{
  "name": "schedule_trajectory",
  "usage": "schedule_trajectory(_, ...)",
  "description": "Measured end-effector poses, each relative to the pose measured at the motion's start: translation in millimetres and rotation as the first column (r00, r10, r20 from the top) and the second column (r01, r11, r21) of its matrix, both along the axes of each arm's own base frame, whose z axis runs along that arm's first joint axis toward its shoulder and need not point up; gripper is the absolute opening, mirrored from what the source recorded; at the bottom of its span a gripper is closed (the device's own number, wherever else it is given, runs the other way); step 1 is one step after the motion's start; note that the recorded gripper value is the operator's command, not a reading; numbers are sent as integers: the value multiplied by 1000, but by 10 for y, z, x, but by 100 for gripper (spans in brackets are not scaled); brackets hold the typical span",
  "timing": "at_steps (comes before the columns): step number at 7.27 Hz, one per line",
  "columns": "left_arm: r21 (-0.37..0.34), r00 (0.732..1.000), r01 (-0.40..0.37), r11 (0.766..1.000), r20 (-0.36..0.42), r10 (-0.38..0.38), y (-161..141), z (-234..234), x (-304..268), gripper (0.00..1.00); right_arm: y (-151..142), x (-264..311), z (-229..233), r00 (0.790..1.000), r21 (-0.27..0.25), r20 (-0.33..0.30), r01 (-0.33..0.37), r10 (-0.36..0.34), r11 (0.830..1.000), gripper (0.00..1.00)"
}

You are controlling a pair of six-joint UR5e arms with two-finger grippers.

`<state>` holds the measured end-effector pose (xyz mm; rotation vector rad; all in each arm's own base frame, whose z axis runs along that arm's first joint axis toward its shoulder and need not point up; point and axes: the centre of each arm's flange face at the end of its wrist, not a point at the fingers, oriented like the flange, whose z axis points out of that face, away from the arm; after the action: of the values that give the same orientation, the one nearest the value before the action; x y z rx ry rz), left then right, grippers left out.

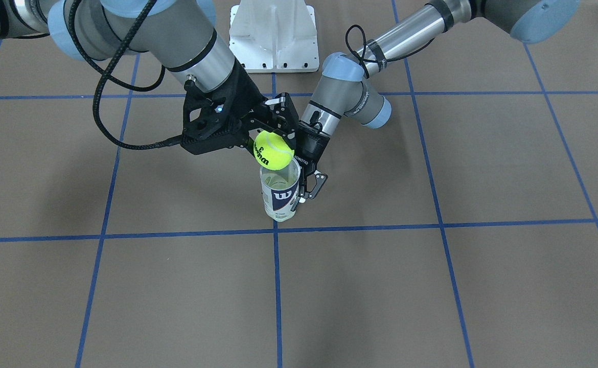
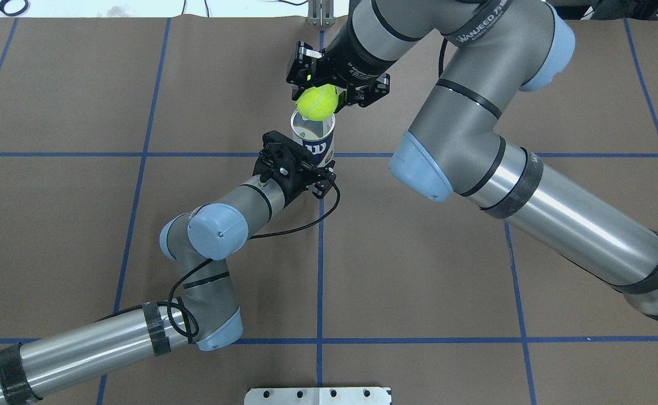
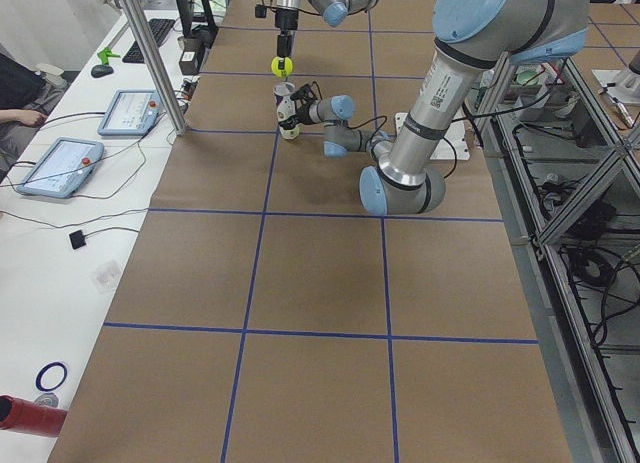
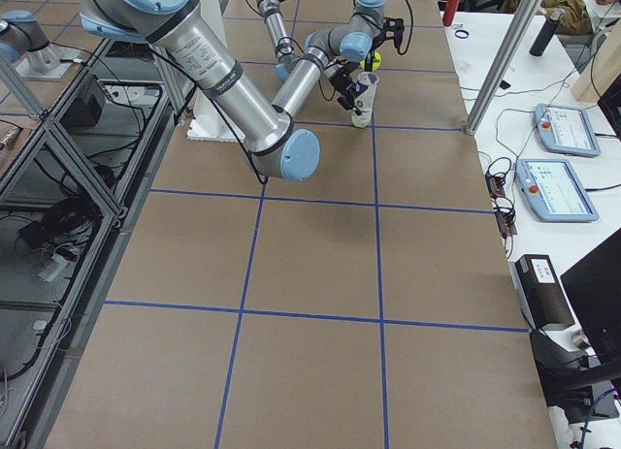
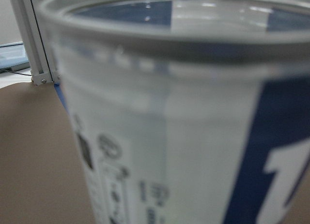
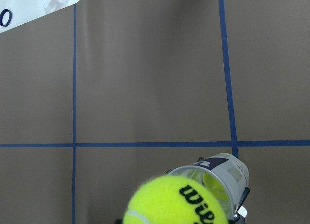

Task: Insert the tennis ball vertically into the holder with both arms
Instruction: 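Lower the second ball into the can and open the right gripper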

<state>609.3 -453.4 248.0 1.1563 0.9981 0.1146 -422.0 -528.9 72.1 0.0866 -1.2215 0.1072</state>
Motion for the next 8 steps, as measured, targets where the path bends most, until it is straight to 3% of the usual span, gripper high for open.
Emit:
schedule_trajectory(1, 1, 1000, 0, 1000, 0, 0, -1, 0, -2, 77, 22, -54, 21, 1000, -1, -6, 2, -2, 1000, 0)
schedule_trajectory(2, 1, 1000, 1, 1000, 0, -1, -1, 1, -3, 77, 37, -108, 47, 1000, -2, -13, 2, -2, 1000, 28)
schedule_trajectory(3, 2, 1000, 1, 1000, -1, -1, 0, -3, -5, 77, 46, -149, 70, 1000, -4, -18, 3, -3, 1000, 45)
schedule_trajectory(5, 3, 1000, 1, 1000, -1, -1, 0, -5, -6, 77, 36, -194, 104, 1000, -10, -27, 3, -3, 1000, 55)
schedule_trajectory(6, 3, 1000, 1, 1000, -1, -1, 0, -5, -6, 77, 33, -201, 110, 1000, -11, -28, 3, -3, 1000, 94)
schedule_trajectory(8, 3, 1000, 1, 1000, -1, -1, 0, -4, -6, 77, 25, -212, 119, 1000, -14, -30, 3, -3, 1000, 98)
